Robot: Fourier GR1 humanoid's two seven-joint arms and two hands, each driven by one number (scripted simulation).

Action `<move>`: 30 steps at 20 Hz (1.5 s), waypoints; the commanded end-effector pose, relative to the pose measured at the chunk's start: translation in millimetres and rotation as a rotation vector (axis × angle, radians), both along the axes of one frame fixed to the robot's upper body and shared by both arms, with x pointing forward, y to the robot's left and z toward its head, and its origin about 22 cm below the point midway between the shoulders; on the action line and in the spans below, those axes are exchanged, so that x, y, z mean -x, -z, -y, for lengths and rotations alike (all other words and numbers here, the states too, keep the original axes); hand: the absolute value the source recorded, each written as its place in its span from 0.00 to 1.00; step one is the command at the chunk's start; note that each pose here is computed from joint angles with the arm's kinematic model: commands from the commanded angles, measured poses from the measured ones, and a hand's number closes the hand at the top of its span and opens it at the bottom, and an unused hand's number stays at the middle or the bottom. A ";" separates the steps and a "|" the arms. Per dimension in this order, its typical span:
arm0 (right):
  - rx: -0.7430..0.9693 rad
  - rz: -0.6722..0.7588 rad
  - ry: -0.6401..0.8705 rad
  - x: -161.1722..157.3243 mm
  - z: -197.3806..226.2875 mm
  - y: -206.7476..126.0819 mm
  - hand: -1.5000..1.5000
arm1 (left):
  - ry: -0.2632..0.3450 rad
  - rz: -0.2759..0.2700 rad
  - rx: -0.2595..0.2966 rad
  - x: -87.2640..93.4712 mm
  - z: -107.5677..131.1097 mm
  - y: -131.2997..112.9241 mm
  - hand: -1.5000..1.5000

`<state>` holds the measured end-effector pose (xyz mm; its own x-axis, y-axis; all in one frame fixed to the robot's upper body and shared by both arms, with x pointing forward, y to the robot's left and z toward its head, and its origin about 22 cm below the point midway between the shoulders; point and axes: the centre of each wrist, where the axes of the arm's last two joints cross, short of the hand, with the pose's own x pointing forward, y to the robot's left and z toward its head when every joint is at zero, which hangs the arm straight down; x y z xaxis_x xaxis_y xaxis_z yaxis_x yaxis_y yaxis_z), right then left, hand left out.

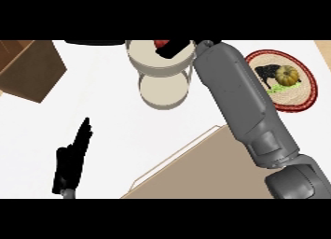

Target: Pick the bell pepper from the tray and place it in the tiered basket

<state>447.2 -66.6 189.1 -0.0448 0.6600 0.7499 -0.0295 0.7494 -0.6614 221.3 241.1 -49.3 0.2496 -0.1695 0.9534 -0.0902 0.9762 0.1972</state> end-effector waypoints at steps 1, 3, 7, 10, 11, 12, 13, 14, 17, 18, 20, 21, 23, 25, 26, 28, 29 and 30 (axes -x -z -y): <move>-0.185 -0.052 -0.003 -3.9 9.7 24.4 0.00 | 0.011 -0.002 0.000 -6.8 4.9 -4.4 0.50; -0.266 -0.019 0.008 -5.9 6.3 11.4 0.00 | 0.006 -0.016 -0.003 1.4 -5.3 0.0 0.50; -0.406 0.052 0.025 -7.4 12.6 9.4 0.00 | 0.006 -0.012 -0.003 1.5 -6.1 3.8 0.50; -0.435 0.193 0.118 -11.0 21.4 -6.4 0.00 | -0.003 -0.019 0.010 3.4 -6.1 12.4 0.50; -0.459 0.211 0.179 -11.1 31.7 -14.7 0.00 | -0.027 -0.017 0.001 4.0 -9.0 9.2 0.50; -0.459 0.217 0.217 -13.9 48.6 -12.7 0.00 | -0.023 -0.022 -0.002 1.1 -0.4 7.2 0.50; -0.473 0.244 0.266 -14.7 59.7 -30.2 0.00 | -0.040 -0.014 0.000 1.0 -7.7 8.3 0.50; -0.459 0.247 0.318 -16.7 82.6 -26.2 0.00 | -0.035 -0.011 -0.006 6.2 -7.9 6.1 0.50; -0.492 0.247 0.411 -15.0 129.1 -34.1 0.00 | -0.039 -0.025 0.007 11.1 -5.6 10.0 0.50; -0.468 0.240 0.412 -9.0 148.0 -13.3 0.00 | -0.066 -0.032 0.011 4.4 -0.4 9.4 0.50; -0.510 0.213 0.423 -1.2 169.3 -23.4 0.00 | -0.063 -0.049 0.002 19.7 -13.3 22.6 0.50; -0.503 0.229 0.475 1.0 204.8 -30.5 0.00 | -0.075 -0.029 0.007 20.0 -15.8 9.9 0.50; -0.504 0.216 0.447 16.9 235.2 -33.7 0.00 | -0.076 -0.036 0.010 18.7 -16.2 15.7 0.50; -0.508 0.244 0.455 33.2 284.6 -35.5 0.00 | -0.066 -0.029 -0.007 14.6 -8.2 6.4 0.50; -0.501 0.225 0.447 41.4 283.1 -24.8 0.00 | -0.065 -0.013 -0.001 3.1 -15.0 -1.7 0.50; -0.504 0.213 0.434 65.3 331.9 -17.8 0.00 | -0.082 -0.010 -0.011 20.0 -19.3 6.5 0.50; -0.487 0.219 0.428 74.7 347.5 -24.5 0.00 | -0.067 -0.025 -0.013 17.1 -5.9 14.4 0.50; -0.477 0.207 0.424 86.2 356.8 -26.9 0.00 | -0.068 -0.030 0.022 13.6 -11.4 1.3 0.50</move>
<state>399.0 -372.6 213.2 -0.0340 0.2227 0.9743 0.4387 0.8792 -0.1857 206.2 252.7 -57.3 0.2820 -0.1492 0.9477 -0.1547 0.9678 0.1984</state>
